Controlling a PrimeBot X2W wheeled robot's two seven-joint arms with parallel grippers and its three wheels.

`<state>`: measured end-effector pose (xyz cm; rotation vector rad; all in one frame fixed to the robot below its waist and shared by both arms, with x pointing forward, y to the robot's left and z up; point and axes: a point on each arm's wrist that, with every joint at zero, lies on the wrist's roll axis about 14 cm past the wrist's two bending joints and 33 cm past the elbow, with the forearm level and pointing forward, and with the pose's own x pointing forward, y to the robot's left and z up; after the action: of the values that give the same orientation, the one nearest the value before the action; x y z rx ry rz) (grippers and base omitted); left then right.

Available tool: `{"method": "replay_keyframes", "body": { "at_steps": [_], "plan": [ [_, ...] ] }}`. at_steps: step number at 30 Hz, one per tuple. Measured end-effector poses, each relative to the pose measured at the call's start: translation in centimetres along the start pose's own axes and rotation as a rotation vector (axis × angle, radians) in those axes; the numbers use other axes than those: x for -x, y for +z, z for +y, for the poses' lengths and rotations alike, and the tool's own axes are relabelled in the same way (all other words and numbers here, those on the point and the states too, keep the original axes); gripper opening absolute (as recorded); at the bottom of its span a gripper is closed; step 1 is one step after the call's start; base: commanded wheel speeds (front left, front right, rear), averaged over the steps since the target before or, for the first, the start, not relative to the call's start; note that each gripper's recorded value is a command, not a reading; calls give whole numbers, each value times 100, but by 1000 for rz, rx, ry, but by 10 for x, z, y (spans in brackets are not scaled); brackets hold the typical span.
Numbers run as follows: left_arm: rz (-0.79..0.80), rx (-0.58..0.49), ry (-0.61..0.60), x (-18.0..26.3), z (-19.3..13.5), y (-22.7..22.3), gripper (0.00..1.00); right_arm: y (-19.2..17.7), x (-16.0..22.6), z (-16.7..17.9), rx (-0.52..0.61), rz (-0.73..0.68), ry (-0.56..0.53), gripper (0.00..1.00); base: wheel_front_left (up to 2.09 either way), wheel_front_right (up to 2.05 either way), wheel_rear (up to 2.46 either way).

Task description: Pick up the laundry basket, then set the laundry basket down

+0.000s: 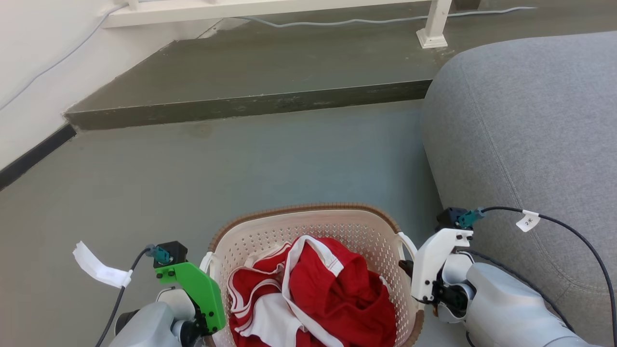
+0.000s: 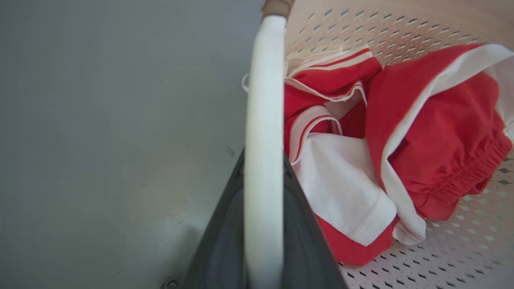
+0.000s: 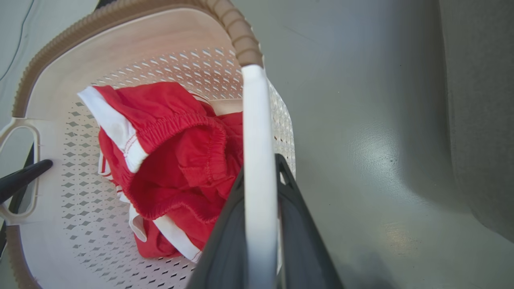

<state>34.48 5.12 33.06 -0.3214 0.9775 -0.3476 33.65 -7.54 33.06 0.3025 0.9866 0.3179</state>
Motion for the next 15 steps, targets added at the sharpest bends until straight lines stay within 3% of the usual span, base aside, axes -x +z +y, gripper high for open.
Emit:
{"method": "replay_keyframes", "body": {
  "at_steps": [15],
  "plan": [
    [21,-2,5,-3,2,-5,0,-4,-3,0,-1,18,2,0,0,0,0]
  ]
}}
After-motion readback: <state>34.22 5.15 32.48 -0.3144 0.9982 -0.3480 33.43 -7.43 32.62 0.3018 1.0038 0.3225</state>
